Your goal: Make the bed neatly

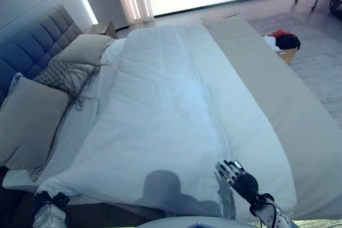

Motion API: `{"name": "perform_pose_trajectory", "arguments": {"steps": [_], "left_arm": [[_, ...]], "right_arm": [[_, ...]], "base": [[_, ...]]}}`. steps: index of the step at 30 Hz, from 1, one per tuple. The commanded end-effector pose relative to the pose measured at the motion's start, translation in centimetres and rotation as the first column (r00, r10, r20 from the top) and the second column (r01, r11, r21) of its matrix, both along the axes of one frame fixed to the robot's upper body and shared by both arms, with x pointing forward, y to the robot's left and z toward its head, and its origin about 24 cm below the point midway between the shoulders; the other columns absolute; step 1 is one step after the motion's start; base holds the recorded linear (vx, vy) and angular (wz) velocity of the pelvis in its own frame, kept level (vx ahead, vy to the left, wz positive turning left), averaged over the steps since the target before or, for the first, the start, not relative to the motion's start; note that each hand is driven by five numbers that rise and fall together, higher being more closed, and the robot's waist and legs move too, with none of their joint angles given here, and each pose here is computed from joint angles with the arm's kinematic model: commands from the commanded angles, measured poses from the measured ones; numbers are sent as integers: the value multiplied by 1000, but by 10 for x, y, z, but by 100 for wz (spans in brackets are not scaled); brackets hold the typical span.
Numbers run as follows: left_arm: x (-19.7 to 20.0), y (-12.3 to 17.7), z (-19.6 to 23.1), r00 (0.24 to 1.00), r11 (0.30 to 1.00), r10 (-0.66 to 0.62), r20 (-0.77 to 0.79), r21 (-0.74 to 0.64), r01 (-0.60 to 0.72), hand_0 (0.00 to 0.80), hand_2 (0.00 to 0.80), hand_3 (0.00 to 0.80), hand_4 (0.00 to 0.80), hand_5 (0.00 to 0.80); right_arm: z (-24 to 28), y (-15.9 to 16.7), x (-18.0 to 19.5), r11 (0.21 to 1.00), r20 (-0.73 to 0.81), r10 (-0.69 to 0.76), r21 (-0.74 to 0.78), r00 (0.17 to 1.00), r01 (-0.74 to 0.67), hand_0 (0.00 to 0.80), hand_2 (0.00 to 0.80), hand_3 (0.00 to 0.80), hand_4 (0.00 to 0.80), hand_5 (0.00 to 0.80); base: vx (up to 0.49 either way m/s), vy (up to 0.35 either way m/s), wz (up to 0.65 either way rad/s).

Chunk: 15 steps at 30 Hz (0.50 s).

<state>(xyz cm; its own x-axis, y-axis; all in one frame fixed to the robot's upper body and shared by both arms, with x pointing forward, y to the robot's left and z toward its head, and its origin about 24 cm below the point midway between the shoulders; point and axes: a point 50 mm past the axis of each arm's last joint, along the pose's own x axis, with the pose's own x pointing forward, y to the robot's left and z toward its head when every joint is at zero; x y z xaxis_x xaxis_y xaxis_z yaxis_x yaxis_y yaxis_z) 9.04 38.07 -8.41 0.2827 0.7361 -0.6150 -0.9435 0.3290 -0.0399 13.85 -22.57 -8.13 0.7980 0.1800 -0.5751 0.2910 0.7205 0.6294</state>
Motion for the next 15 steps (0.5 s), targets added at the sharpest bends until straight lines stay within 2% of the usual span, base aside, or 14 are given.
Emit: {"name": "perform_pose_trajectory", "arguments": {"steps": [1, 9, 12, 15], "left_arm": [[-62, 107, 108, 783, 754, 517, 345, 250, -608, 800, 800, 800, 800, 800], [-94, 110, 105, 550, 582, 723, 418, 60, -811, 800, 800, 800, 800, 800], [-108, 107, 101, 426, 480, 799, 425, -24, -877, 800, 800, 800, 800, 800], [-127, 101, 94, 247, 322, 880, 406, -127, -938, 800, 800, 800, 800, 800]], "right_arm": [[1, 16, 11, 993, 53, -79, 93, 996, 73, 0, 0, 0, 0, 0], [5, 21, 13, 994, 51, -46, 102, 998, 41, 0, 0, 0, 0, 0], [7, 22, 14, 995, 50, -31, 101, 998, 26, 0, 0, 0, 0, 0], [9, 23, 17, 995, 49, -20, 100, 999, 15, 0, 0, 0, 0, 0]], "base": [[1, -61, -3], [-1, -20, -4], [0, 0, 0], [2, 11, -3]]}}
